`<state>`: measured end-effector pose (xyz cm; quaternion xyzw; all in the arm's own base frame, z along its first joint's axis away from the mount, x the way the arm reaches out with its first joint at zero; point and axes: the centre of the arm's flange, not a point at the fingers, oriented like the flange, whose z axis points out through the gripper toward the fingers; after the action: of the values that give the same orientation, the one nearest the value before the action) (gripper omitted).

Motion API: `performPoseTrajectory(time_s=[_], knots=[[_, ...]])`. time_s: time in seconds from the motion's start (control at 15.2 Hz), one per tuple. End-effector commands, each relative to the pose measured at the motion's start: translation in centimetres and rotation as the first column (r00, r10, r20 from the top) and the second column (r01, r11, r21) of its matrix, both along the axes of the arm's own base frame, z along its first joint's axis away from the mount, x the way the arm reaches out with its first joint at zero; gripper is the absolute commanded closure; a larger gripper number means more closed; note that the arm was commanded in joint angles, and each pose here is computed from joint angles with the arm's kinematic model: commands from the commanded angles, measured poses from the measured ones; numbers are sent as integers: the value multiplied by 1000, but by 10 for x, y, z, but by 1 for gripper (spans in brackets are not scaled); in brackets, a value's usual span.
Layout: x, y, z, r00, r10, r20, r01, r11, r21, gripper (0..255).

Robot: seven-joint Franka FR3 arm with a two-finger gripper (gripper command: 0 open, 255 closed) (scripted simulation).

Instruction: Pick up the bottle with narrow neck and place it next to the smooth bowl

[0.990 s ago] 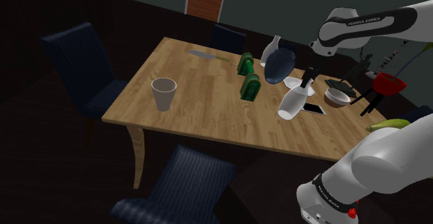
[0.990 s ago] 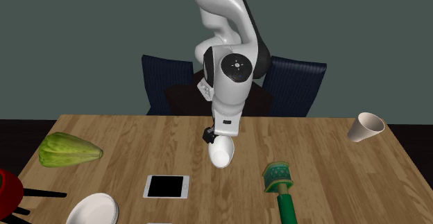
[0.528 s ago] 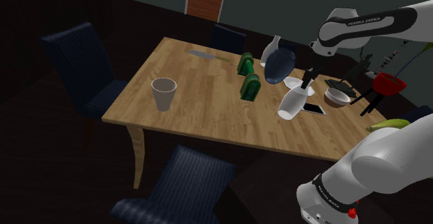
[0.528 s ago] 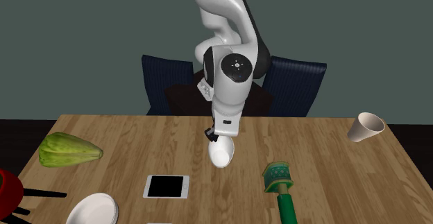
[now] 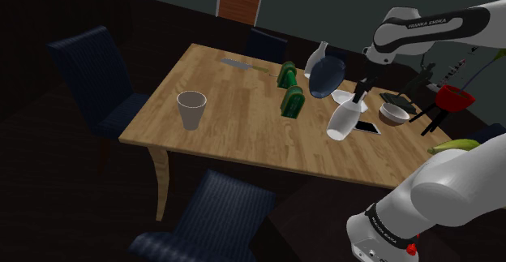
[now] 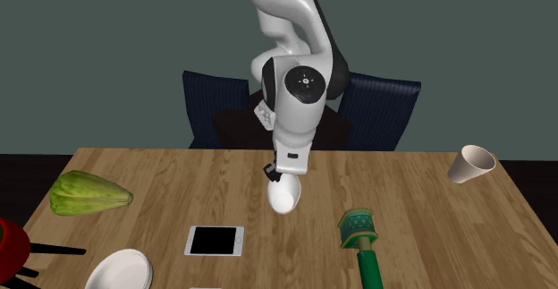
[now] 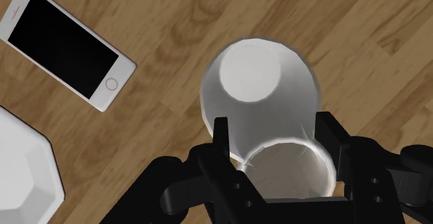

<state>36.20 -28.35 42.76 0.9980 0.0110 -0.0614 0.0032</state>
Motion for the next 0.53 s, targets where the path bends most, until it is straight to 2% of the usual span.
performPoseTrajectory(time_s=[0.0,0.46], knots=[[0,0,10,1000,0,0,0,1000,0,255],[0,0,47,1000,0,0,0,1000,0,255]])
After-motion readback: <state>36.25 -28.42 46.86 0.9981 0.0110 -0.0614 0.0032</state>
